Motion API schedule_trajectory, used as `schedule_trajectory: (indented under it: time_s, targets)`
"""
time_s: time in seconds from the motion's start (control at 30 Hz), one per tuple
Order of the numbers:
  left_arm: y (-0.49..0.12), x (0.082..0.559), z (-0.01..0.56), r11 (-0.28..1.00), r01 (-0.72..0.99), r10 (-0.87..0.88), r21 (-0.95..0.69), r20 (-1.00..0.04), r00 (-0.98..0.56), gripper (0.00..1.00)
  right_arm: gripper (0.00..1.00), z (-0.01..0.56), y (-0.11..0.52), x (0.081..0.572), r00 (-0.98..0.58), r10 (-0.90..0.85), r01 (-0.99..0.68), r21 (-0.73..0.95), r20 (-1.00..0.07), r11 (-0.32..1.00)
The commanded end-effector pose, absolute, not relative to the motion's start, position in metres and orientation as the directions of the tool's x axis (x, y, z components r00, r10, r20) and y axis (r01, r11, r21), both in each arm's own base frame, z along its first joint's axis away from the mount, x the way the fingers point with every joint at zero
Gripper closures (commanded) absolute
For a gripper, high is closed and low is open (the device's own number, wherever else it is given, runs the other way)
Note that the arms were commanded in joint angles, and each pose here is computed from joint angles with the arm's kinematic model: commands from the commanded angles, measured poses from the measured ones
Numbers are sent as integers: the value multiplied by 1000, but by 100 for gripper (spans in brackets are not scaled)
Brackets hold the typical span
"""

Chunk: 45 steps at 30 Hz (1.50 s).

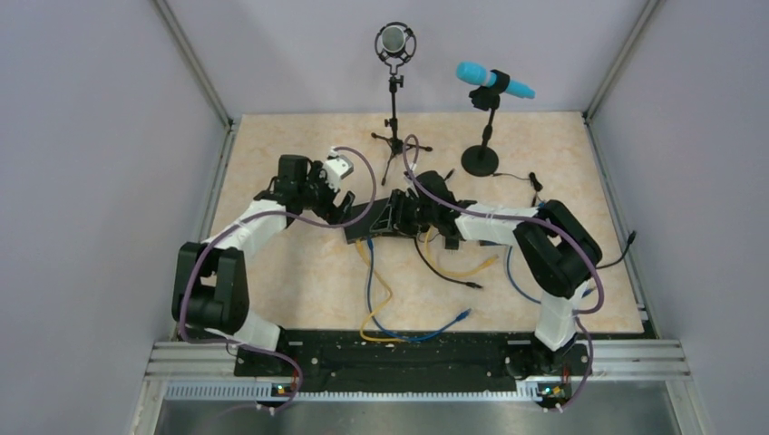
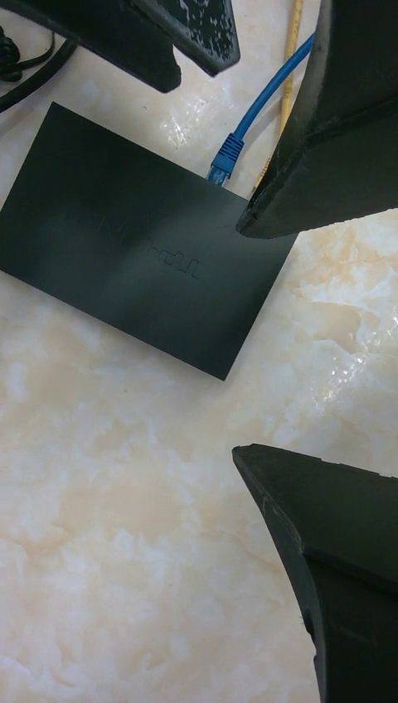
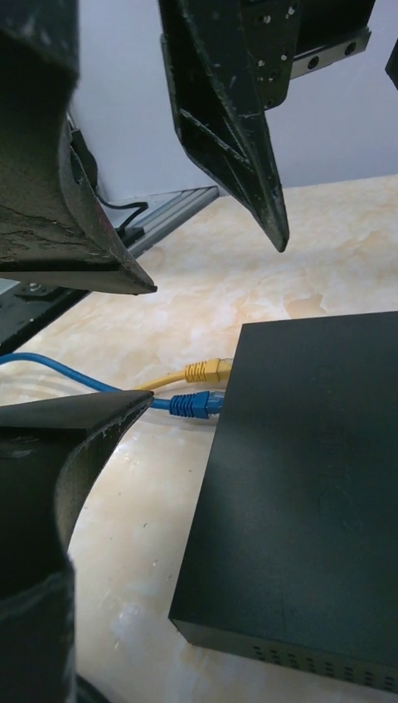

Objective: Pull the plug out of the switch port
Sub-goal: Pull the connector from the switch port.

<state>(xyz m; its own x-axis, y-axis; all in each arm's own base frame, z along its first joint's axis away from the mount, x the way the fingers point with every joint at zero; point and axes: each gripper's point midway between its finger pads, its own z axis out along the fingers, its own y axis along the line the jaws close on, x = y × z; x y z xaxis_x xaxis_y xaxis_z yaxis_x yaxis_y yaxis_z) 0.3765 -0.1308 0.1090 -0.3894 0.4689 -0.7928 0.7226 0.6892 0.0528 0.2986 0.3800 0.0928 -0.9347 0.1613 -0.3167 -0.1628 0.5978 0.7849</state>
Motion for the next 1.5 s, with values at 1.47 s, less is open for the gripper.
schedule_trajectory:
  time_s: [1.47]
  targets:
    - [-179,347,61,411,911,684,37,-673,-282,1,59,35,404,304,-959,243,1,852,-149,524]
